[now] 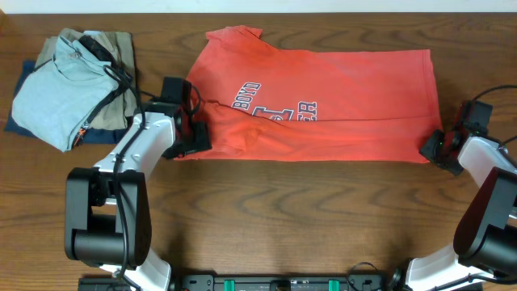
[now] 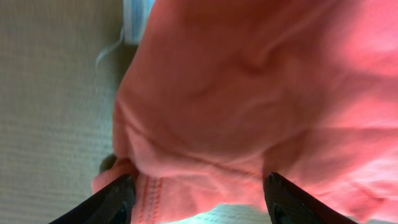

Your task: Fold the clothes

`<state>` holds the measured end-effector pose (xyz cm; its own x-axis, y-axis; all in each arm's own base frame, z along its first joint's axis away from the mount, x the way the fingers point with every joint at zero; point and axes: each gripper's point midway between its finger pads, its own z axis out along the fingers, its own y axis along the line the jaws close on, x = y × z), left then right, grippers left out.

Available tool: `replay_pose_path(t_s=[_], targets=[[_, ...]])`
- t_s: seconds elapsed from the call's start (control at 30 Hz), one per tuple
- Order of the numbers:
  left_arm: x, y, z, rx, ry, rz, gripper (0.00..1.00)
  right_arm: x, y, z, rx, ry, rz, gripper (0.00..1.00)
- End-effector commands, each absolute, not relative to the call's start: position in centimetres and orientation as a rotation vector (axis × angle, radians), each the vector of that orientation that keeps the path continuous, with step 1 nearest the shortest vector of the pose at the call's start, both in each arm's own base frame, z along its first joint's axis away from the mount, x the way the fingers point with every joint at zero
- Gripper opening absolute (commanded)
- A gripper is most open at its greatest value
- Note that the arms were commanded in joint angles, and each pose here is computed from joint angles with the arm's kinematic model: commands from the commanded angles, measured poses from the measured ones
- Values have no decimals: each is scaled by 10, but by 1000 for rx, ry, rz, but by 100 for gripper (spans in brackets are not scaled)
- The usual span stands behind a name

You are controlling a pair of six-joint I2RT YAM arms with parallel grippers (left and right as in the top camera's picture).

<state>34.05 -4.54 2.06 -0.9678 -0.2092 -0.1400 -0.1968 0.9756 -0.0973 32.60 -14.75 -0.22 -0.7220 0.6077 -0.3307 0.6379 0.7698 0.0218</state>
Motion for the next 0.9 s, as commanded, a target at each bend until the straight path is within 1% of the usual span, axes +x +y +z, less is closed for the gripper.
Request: replay_pose_path(t_s=[0.0, 0.17, 0.37, 0.43, 0.47, 0.5, 0.53, 0.57, 0.8, 0.83, 0.87], targets=[[328, -40, 11, -314, 3021, -69, 68, 304, -159, -9, 987, 2689, -296, 1], [315, -38, 10, -320, 3073, -53, 69, 299, -164, -9, 998, 2691, -338, 1], [314, -33, 8, -321, 3074, -6, 67, 296, -167, -9, 1016, 2689, -340, 1], [312, -29, 6, -322, 3073, 25, 59, 296, -167, -9, 1016, 2689, -340, 1], [312, -29, 5, -322, 3072, 24, 50, 296, -168, -9, 1017, 2688, -341, 1], [310, -29, 3, -322, 3073, 25, 39, 296, -168, -9, 1019, 2688, -341, 1], [309, -29, 2, -322, 3075, 25, 31, 296, -169, -9, 1022, 2687, -341, 1], [308, -29, 0, -322, 3075, 25, 27, 295, -169, -9, 1024, 2687, -341, 1], [307, -31, -12, -319, 3050, -2, 28, 290, -173, -10, 1049, 2692, -345, 1], [307, -31, -13, -319, 3051, -1, 24, 289, -173, -10, 1051, 2694, -345, 1], [306, -30, -13, -319, 3052, 1, 11, 288, -173, -10, 1054, 2696, -346, 1]])
